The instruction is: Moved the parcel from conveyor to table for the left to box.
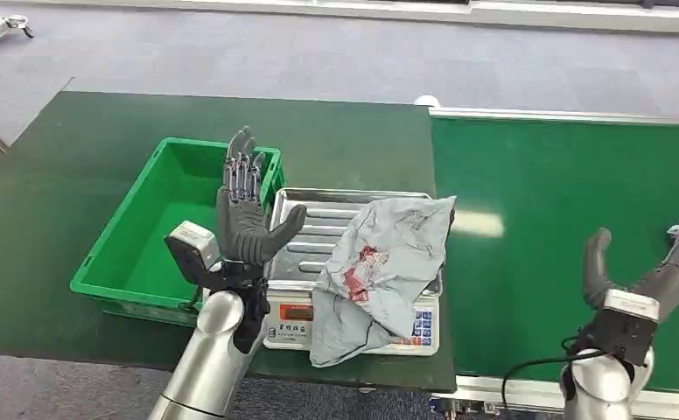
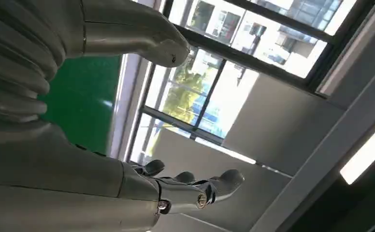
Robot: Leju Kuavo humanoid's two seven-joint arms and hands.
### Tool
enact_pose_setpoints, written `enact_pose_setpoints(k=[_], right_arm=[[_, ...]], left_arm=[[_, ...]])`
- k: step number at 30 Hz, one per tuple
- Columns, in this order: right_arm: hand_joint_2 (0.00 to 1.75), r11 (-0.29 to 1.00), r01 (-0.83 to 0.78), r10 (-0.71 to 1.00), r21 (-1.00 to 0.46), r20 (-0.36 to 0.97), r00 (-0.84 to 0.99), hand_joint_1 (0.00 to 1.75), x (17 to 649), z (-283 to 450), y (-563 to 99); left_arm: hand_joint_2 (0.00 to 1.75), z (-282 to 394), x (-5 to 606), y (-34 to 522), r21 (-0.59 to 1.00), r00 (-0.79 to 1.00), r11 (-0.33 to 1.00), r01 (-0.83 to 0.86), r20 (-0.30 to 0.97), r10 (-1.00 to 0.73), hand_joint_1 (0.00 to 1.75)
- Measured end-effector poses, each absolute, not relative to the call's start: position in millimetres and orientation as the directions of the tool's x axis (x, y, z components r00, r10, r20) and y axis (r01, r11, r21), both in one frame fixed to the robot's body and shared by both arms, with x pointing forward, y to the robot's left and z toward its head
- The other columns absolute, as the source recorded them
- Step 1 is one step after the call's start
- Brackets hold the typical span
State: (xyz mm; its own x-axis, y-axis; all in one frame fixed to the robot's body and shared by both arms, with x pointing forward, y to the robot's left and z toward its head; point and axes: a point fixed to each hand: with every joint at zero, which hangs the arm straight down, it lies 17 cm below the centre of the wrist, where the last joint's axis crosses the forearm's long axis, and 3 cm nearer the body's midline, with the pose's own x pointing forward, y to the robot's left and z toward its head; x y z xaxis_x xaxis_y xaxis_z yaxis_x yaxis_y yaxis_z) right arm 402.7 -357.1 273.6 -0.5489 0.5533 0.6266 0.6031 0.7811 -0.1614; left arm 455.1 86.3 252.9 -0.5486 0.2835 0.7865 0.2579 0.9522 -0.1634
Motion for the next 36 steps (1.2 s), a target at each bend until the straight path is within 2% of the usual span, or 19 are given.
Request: enact_pose_setpoints(k=[2,5,9,16,26,36], right_arm=[[1.75,0.773,0.606,0.561,-0.189,0.648,-0.514,0.0,407.9,259.0,-359.6],[1.75,0.764,0.614,0.549,-0.196,0.698,-0.46,0.0,412.3,231.8,-366.4],[1.75,0.733,0.648,0.55,-0.206,0.74,-0.387,0.0,419.6,206.1,-375.6],[1.75,0.744,0.622,0.536,-0.245,0.775,-0.336,0.0,431.4,177.1,-369.7],[1.75,0.752,0.581,0.523,-0.313,0.818,-0.237,0.0,447.5,131.4,-370.9],[1.75,0.752,0.562,0.528,-0.343,0.825,-0.203,0.0,446.9,114.9,-368.6]], left_arm=[[1.75,245.0,454.7,71.7,-0.107,-0.518,0.949,0.295,0.817,0.253,0.0],[1.75,221.7,448.2,37.3,0.075,-0.491,0.927,0.367,0.862,0.124,0.0],[1.75,185.8,431.1,-12.3,0.303,-0.49,0.818,0.489,0.871,-0.029,0.0],[1.75,156.7,422.2,-35.7,0.35,-0.441,0.737,0.578,0.894,-0.078,0.0],[1.75,84.5,430.3,-49.9,0.528,-0.372,0.572,0.628,0.849,-0.375,0.0],[1.75,66.3,431.0,-49.2,0.539,-0.347,0.539,0.647,0.838,-0.421,0.0]])
